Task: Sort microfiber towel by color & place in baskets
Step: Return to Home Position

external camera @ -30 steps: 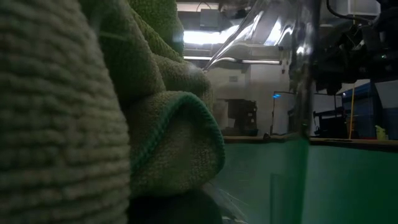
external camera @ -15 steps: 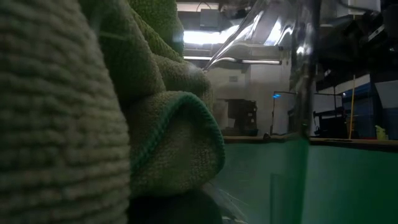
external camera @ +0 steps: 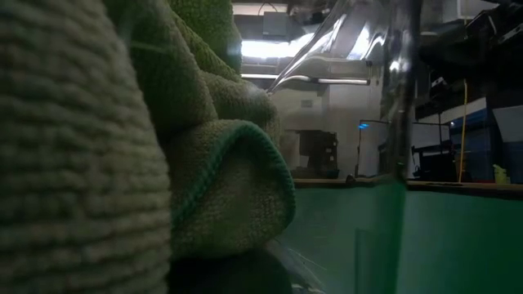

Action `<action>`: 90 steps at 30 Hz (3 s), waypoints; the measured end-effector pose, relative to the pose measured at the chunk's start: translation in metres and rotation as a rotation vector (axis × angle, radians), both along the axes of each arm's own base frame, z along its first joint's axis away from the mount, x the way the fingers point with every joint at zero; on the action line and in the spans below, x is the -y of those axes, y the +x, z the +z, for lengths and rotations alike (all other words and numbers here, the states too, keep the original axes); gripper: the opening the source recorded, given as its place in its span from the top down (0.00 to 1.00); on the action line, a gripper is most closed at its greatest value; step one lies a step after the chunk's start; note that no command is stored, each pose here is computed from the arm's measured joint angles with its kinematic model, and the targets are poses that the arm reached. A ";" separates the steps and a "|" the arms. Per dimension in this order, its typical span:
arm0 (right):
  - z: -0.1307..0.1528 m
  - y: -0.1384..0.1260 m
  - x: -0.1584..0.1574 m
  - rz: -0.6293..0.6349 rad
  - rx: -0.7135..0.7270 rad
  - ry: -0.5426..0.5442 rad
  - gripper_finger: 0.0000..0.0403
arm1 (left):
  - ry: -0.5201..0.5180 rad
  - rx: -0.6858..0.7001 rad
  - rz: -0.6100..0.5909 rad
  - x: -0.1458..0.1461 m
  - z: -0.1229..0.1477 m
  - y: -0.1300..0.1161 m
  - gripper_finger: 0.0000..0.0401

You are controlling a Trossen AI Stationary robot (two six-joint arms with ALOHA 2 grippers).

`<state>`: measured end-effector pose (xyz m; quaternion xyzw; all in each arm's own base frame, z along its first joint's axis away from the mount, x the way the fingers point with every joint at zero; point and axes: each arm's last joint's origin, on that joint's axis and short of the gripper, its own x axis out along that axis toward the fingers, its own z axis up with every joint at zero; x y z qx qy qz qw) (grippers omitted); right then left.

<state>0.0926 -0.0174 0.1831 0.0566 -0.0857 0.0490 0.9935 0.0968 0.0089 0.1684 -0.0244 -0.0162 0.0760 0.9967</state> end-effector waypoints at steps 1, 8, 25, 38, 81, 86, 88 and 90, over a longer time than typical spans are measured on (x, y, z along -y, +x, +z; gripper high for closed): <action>-0.001 0.000 0.000 -0.010 -0.011 0.005 0.99 | 0.000 -0.001 0.000 0.000 0.000 0.000 0.64; -0.011 0.002 0.003 -0.091 -0.115 0.095 0.99 | 0.000 0.000 0.000 0.000 0.000 0.000 0.64; -0.012 0.002 0.004 -0.108 -0.120 0.101 0.99 | 0.000 0.000 0.000 0.000 0.000 0.000 0.64; -0.012 0.002 0.004 -0.107 -0.120 0.100 0.99 | 0.000 0.000 0.000 0.000 0.000 0.000 0.64; -0.012 0.002 0.004 -0.108 -0.120 0.100 0.99 | 0.000 0.000 0.000 0.000 0.000 0.000 0.64; -0.012 0.002 0.004 -0.108 -0.120 0.100 0.99 | 0.000 0.000 0.000 0.000 0.000 0.000 0.64; -0.012 0.002 0.004 -0.108 -0.120 0.100 0.99 | 0.000 0.000 0.000 0.000 0.000 0.000 0.64; -0.012 0.002 0.004 -0.108 -0.120 0.100 0.99 | 0.000 0.000 0.000 0.000 0.000 0.000 0.64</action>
